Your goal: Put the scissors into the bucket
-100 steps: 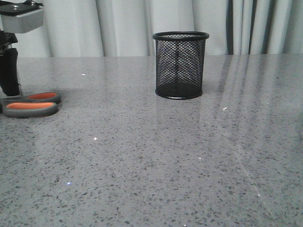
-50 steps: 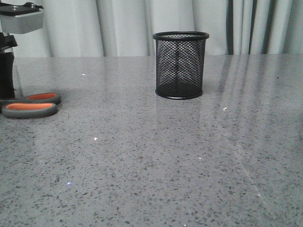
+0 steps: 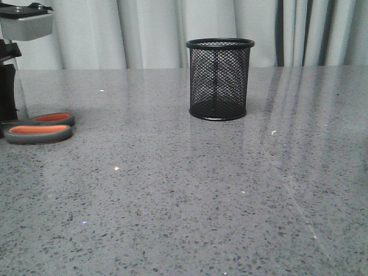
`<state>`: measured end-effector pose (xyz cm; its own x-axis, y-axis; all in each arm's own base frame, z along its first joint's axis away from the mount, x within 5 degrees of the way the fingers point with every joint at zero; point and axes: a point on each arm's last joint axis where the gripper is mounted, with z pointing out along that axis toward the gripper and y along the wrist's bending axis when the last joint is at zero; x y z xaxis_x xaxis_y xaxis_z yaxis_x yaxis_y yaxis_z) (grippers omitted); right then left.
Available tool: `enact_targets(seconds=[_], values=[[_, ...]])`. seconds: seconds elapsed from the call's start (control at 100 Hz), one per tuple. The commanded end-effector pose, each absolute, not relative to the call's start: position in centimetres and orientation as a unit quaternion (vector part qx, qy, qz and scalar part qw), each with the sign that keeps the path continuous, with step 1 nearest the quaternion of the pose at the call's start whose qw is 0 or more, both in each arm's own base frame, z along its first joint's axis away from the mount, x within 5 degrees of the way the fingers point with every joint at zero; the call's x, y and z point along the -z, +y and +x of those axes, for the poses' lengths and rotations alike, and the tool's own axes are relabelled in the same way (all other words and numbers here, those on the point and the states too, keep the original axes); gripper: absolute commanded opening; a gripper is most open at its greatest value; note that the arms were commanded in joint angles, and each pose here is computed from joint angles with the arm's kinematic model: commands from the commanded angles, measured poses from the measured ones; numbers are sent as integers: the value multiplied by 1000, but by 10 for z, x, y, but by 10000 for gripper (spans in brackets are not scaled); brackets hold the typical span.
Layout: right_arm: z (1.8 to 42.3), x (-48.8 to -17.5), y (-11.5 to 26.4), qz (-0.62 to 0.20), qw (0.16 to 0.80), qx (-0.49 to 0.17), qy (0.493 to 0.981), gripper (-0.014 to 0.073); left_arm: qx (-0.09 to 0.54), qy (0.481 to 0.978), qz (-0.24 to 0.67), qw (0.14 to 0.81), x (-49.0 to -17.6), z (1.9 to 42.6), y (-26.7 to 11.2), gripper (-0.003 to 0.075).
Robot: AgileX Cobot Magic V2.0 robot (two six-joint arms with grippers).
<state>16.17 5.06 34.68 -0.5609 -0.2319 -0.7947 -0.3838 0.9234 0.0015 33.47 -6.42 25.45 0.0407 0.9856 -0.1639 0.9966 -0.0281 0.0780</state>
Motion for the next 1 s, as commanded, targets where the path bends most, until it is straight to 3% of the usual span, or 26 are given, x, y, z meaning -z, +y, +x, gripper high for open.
enact_targets(seconds=[0.0,0.37,0.65,0.99], values=[[165,-363,51,-171,479,-87,857,-55,25,695,710,114,-274,334,-66,94],[166,-364,51,-169,486,-86,853,-55,-13,689,699,190,-327,330,-68,94],[170,-375,53,-157,534,-100,825,-55,-12,680,683,266,-368,319,-74,94],[189,-413,75,-170,575,-208,773,-55,-5,639,675,368,-423,300,-92,94]])
